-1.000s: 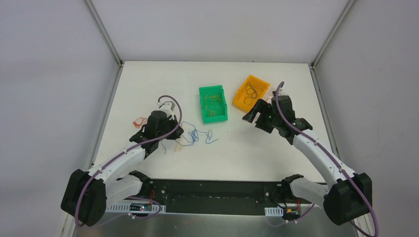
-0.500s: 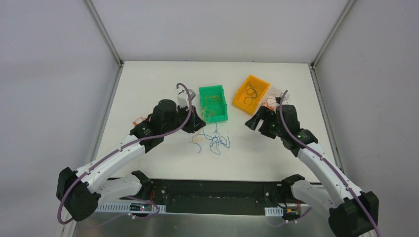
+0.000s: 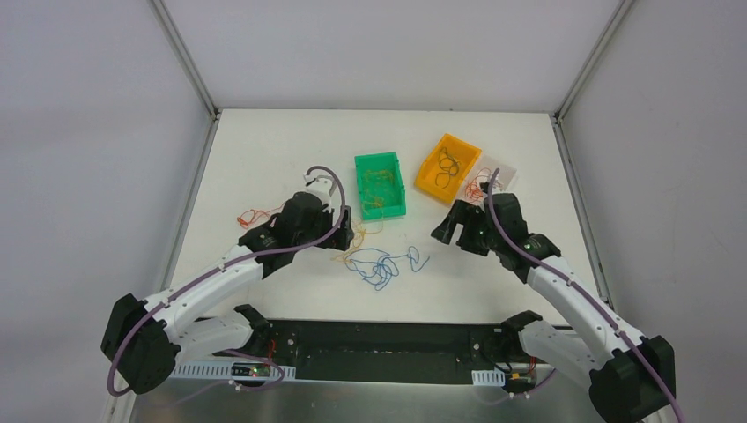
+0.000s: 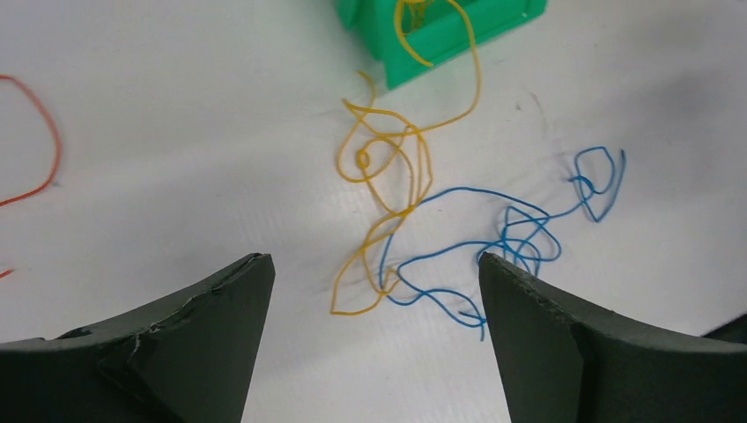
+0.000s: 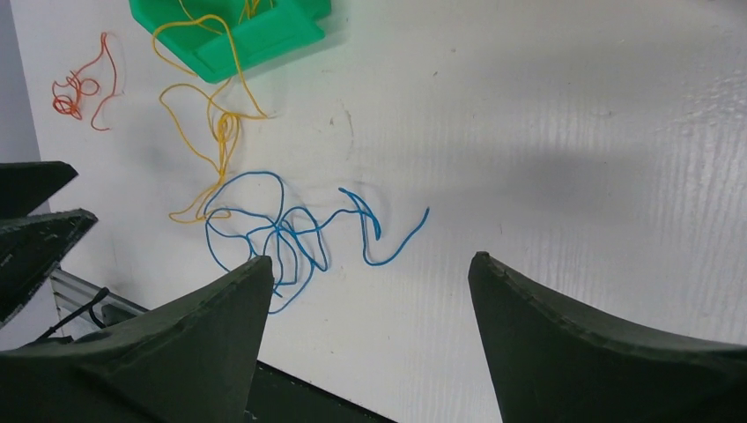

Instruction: Untangle the cables

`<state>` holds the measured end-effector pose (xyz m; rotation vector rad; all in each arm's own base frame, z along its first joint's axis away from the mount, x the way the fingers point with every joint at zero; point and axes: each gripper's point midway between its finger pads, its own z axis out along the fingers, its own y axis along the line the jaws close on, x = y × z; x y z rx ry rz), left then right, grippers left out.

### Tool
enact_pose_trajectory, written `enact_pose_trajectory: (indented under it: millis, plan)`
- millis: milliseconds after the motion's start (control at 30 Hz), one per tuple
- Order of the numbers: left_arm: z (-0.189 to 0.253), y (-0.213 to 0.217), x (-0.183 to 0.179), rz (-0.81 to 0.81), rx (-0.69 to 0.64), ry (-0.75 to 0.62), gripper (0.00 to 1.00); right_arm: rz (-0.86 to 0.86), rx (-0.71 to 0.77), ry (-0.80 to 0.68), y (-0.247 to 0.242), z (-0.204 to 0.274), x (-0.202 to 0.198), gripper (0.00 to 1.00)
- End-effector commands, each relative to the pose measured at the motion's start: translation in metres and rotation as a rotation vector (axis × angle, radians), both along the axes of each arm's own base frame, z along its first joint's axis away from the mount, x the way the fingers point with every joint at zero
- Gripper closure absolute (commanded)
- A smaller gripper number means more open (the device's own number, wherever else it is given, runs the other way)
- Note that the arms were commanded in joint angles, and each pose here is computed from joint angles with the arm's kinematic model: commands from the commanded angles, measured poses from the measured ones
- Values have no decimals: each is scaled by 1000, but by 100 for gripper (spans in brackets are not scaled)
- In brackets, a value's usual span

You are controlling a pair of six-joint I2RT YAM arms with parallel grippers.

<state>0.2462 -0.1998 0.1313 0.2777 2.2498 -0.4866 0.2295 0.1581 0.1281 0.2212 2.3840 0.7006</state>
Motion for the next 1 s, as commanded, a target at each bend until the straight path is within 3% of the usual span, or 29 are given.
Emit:
enact_pose_trajectory:
  millis: [0, 100, 233, 433, 633, 967]
  plan:
    - [7, 47, 16, 181, 124, -147, 12, 48, -47, -4, 9, -3, -1, 14]
    - [-2, 58, 15, 208, 148, -177, 13, 57, -76, 4, 15, -8, -1, 10]
    - [-9, 41, 11, 121, 62, -219, 15, 58, -132, 12, 21, -13, 1, 5]
    - [-13, 21, 2, 7, -13, -223, 18, 85, -246, 36, 29, -27, 0, 13]
    - [-11, 11, -4, -45, -59, -229, 19, 118, -320, 67, 45, -42, 2, 8]
    - [-35, -16, -7, -161, -47, -92, 22, 230, -343, 108, 90, -61, -3, 4]
